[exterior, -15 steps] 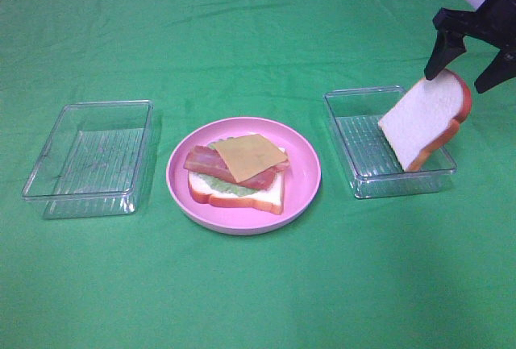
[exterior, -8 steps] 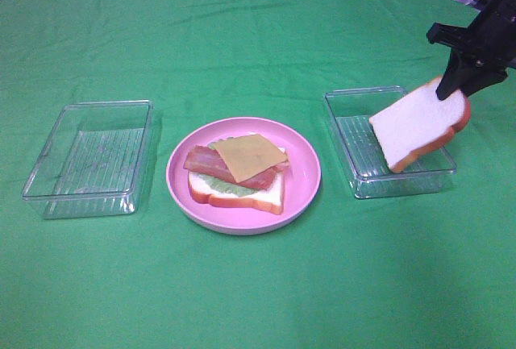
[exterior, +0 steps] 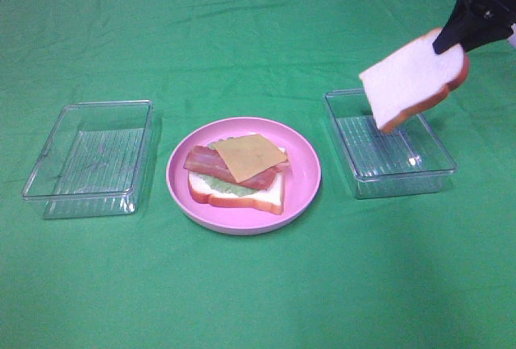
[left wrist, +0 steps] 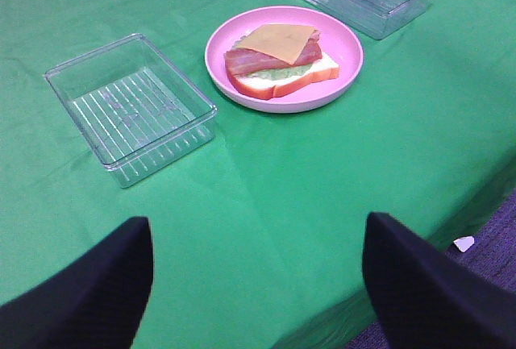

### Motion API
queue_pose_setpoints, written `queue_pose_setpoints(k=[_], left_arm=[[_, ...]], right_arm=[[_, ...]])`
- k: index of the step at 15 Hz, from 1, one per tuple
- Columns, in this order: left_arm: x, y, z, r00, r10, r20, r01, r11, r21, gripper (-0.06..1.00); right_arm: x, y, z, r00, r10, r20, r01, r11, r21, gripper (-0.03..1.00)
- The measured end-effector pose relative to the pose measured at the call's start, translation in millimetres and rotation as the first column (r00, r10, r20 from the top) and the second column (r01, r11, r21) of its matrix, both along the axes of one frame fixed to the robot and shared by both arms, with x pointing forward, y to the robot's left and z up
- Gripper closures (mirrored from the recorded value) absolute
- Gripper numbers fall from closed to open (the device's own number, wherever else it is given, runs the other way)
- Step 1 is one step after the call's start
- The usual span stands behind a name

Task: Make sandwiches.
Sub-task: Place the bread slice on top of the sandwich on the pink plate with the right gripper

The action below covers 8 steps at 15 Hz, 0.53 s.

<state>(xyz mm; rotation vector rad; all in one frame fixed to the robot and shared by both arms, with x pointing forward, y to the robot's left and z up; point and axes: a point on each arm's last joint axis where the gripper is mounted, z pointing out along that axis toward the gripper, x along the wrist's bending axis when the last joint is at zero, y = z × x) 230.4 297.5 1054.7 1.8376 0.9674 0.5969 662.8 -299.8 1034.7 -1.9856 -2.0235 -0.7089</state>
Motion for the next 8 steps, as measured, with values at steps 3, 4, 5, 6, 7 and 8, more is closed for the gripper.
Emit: queue_pose_setpoints(k=[3,4,5,6,7,8], left_arm=[[0,0,0,1.0,0.0,0.0,0.0,1.0,0.0,0.25],[0,0,0,1.0,0.0,0.0,0.0,1.0,0.0,0.25],[0,0,0,1.0,0.0,0.0,0.0,1.0,0.0,0.25],[0,0,0,1.0,0.0,0.0,0.0,1.0,0.0,0.25],[0,0,0,1.0,0.0,0.0,0.0,1.0,0.0,0.25],[0,0,0,1.0,0.001,0.0,-0.001,1.0,0.001,0.25]], right_arm=[[-5,15,25,0.997,0.023,0.074,-0.034,0.987,0.154,0.78],[-7,22,25,0.997,0.028,0.077,-0.043,0.976,0.212,0.78],[-10,31,21,0.997,0.045,0.063,-0.059,0.966,0.25,0.78],[-14,47,13,0.996,0.079,0.045,-0.089,0.952,0.293,0.78],[-19,64,5,0.993,0.116,0.019,-0.116,0.936,0.333,0.78],[-27,85,-4,0.987,0.159,-0.013,-0.143,0.919,0.367,0.78]])
